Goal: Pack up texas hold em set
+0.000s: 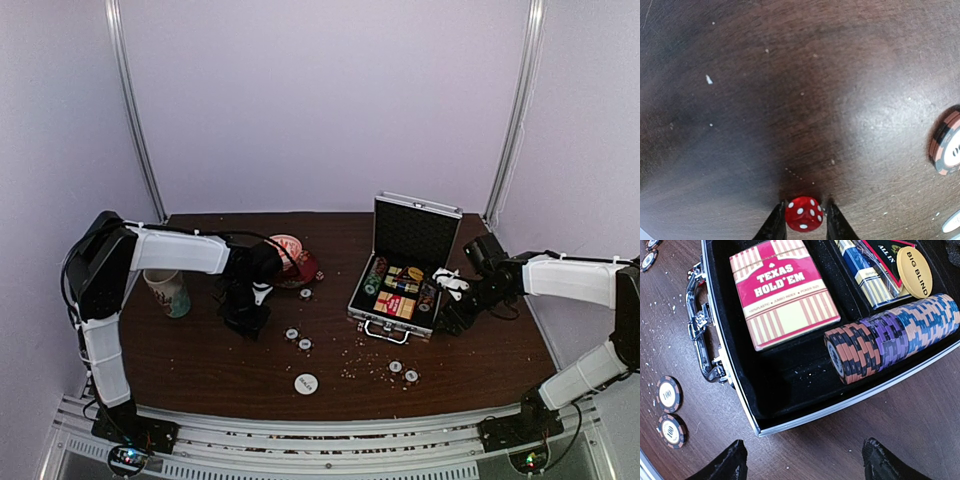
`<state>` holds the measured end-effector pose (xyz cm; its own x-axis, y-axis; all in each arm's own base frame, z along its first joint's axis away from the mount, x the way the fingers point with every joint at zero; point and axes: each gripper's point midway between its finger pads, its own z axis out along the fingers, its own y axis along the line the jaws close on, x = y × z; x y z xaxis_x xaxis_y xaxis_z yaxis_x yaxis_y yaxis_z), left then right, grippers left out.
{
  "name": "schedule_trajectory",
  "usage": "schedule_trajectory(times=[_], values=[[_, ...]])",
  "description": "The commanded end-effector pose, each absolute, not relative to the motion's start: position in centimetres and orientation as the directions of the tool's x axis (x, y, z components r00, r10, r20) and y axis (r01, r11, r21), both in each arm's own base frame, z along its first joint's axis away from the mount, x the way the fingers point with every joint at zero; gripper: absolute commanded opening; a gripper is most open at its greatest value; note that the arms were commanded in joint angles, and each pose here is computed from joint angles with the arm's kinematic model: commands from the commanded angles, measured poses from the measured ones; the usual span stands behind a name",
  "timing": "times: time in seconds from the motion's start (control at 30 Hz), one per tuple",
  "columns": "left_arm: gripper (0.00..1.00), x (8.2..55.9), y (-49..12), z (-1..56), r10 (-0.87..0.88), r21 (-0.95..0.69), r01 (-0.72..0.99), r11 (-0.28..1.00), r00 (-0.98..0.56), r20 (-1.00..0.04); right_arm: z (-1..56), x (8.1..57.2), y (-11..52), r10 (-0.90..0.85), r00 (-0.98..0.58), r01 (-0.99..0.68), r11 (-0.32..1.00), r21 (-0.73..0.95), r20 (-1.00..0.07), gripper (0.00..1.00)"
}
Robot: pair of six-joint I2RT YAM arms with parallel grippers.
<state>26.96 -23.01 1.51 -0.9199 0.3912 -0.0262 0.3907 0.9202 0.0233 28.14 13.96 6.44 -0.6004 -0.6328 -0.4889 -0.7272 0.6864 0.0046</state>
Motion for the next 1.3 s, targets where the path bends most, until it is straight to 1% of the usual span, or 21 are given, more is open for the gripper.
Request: schedule_trajectory(times=[0.0,0.17,0.27,0.37,0.47,0.63,0.73,0.83,1.0,1.27], values=[[0.27,27.8,-23.0,1.3,0.398,0.037,0.397,0.917,-0.916,-0.044,7.2,28.4,14.1,-0.634,-0.582,-0.736,0.677,-0.003,-0.509,0.80],[0.22,28.3,-23.6,1.6,0.419,0.027,0.418,0.908,-0.906,-0.061,7.3,28.4,14.1,-0.634,-0.579,-0.736,0.677,-0.005,-0.512,0.80],[0.20,28.9,-24.5,3.0,0.423,0.012,0.424,0.906,-0.901,-0.102,7.4,28.4,14.1,-0.634,-0.578,-0.736,0.677,-0.006,-0.514,0.80],[0.20,30.1,-26.5,5.7,0.434,-0.022,0.445,0.895,-0.882,-0.183,7.5,28.5,14.1,-0.632,-0.578,-0.735,0.678,-0.008,-0.517,0.80],[0.20,31.5,-29.7,8.3,0.468,-0.058,0.500,0.864,-0.840,-0.275,7.5,28.5,14.1,-0.631,-0.578,-0.734,0.679,-0.008,-0.517,0.80],[0.20,33.5,-37.5,12.2,0.528,-0.104,0.628,0.771,-0.722,-0.447,7.7,28.6,14.0,-0.627,-0.580,-0.728,0.685,-0.013,-0.520,0.79],[0.20,34.4,-42.6,14.4,0.531,-0.140,0.696,0.704,-0.647,-0.547,7.7,28.6,14.0,-0.625,-0.581,-0.727,0.687,-0.013,-0.522,0.80],[0.20,35.2,-47.0,15.7,0.512,-0.182,0.746,0.641,-0.591,-0.623,7.7,28.7,14.0,-0.624,-0.582,-0.726,0.688,-0.013,-0.522,0.79],[0.21,36.3,-51.5,15.4,0.439,-0.271,0.779,0.566,-0.563,-0.700,7.6,28.7,13.9,-0.624,-0.584,-0.724,0.690,-0.014,-0.518,0.79],[0.22,37.7,-55.2,13.5,0.374,-0.338,0.793,0.506,-0.555,-0.743,7.4,28.7,13.9,-0.627,-0.586,-0.726,0.688,-0.012,-0.514,0.79]])
